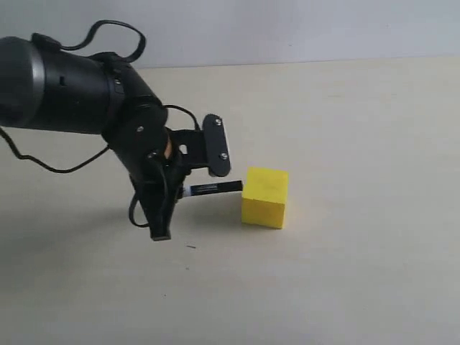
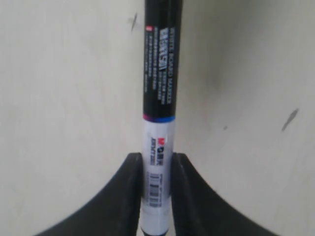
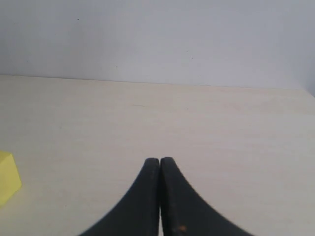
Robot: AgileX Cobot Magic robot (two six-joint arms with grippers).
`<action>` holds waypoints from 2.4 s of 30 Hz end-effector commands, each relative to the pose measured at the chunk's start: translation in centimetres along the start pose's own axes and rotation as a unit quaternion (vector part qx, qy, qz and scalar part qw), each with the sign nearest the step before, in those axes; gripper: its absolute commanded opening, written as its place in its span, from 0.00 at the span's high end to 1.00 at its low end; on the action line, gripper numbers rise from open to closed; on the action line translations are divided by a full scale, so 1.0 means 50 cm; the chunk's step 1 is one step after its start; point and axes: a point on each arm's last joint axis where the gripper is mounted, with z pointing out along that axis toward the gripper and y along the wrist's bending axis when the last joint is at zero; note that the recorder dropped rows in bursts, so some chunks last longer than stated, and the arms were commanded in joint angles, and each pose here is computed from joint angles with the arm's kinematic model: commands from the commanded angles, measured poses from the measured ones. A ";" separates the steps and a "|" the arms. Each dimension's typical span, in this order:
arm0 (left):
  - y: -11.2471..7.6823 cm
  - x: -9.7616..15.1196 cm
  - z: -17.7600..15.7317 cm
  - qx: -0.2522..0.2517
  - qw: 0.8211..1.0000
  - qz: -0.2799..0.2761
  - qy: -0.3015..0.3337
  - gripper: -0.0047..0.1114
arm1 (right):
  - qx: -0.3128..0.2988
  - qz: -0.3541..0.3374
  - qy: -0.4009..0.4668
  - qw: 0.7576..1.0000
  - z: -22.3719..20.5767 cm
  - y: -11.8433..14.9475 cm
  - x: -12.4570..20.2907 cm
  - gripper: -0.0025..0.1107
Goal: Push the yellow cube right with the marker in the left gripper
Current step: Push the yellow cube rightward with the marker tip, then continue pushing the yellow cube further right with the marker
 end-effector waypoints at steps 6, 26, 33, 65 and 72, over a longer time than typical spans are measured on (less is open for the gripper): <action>-0.005 -0.004 -0.011 -0.001 0.998 0.009 0.066 0.96 | 0.003 -0.004 0.000 1.000 0.000 -0.001 0.003 0.98; -0.007 -0.063 -0.009 0.015 0.999 -0.020 0.039 0.96 | 0.003 -0.004 0.000 1.000 0.000 -0.001 0.003 0.98; 0.001 -0.064 -0.005 0.011 0.999 -0.046 0.021 0.96 | 0.003 -0.004 0.000 1.000 0.000 -0.001 0.003 0.98; -0.036 -0.196 0.010 0.012 1.000 -0.021 0.005 0.96 | 0.003 -0.004 0.000 1.000 0.000 -0.001 0.003 0.98; -0.027 -0.151 0.013 0.041 0.994 -0.036 0.090 0.96 | 0.003 -0.004 0.000 1.000 0.000 -0.001 0.003 0.98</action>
